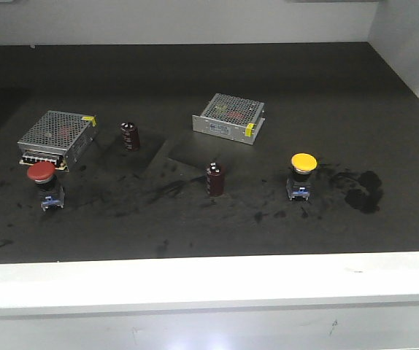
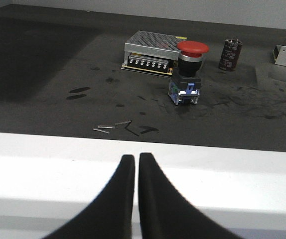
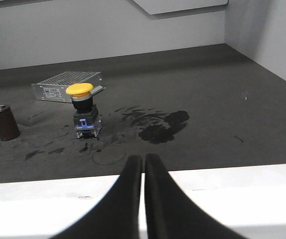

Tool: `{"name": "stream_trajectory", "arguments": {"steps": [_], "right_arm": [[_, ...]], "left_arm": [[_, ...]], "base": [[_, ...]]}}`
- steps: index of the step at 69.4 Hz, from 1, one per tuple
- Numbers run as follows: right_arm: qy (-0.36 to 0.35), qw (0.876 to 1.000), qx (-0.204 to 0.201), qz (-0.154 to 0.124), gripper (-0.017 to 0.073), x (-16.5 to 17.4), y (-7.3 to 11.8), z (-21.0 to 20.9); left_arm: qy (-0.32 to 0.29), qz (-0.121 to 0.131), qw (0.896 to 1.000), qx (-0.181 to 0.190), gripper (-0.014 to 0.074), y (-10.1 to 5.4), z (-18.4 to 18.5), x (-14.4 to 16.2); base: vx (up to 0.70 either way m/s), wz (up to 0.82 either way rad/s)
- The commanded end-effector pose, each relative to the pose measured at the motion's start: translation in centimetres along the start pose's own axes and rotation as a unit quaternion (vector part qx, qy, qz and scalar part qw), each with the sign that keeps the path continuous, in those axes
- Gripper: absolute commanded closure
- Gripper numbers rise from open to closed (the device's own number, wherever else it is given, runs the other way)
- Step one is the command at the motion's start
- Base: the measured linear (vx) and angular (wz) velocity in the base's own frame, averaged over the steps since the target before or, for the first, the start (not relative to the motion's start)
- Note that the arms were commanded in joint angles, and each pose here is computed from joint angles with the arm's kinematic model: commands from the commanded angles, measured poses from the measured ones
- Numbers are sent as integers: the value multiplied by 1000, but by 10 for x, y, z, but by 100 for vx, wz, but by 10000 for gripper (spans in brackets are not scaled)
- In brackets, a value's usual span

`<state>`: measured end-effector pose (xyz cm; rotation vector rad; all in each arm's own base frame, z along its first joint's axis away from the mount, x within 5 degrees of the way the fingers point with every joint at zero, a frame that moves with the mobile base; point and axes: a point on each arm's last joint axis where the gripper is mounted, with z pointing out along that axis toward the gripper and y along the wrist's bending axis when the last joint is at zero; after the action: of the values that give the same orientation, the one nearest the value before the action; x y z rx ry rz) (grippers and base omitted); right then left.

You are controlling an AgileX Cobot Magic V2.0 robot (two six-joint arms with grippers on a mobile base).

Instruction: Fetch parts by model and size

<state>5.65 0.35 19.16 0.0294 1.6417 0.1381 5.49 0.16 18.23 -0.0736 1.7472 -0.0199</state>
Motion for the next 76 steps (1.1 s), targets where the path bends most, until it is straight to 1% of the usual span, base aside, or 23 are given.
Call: {"name": "stream_trajectory", "arguments": {"steps": [1, 28, 29, 41, 47, 53, 57, 62, 64, 68, 71, 76], "right_arm": [[-41, 999, -9, -7, 568, -5, 1, -1], [-41, 999, -9, -8, 568, -5, 1, -1], [-41, 999, -9, -8, 568, -5, 1, -1], [-43, 999, -9, -8, 568, -5, 1, -1], [-43, 999, -9, -8, 568, -5, 1, -1], [-46, 999, -10, -7, 568, -6, 2, -1], [-57, 998, -13, -7, 568, -8, 2, -1], [-83, 996, -20, -4, 568, -12, 3, -2], [-97, 995, -23, -4, 568, -15, 4, -3], [-130, 991, -31, -5, 568, -22, 5, -4], [-154, 987, -36, -5, 568, -27, 7, -6], [-187, 982, -42, -5, 567, -41, 8, -10]], "left_arm": [[-41, -4, 999, 2, 600, 0, -1, -8], [-41, -4, 999, 1, 600, 0, -1, -9], [-42, 0, 999, 1, 600, 0, -1, -9], [-56, 0, 998, 2, 600, 0, -1, -11], [-72, 0, 997, 2, 600, -1, -2, -14], [-103, -5, 995, 5, 600, -1, -3, -20], [-129, -5, 992, 6, 600, -1, -4, -24], [-180, -5, 984, 9, 600, -2, -7, -34], [-207, -5, 978, 10, 600, -2, -9, -38], [-243, -6, 970, 12, 600, -2, -12, -46], [-277, -6, 961, 14, 600, -3, -16, -53], [-310, -20, 950, 21, 600, -3, -23, -67]], "base": [[0, 0], [0, 0], [0, 0], [0, 0], [0, 0], [0, 0], [0, 0], [0, 0], [0, 0], [0, 0], [0, 0], [0, 0]]}}
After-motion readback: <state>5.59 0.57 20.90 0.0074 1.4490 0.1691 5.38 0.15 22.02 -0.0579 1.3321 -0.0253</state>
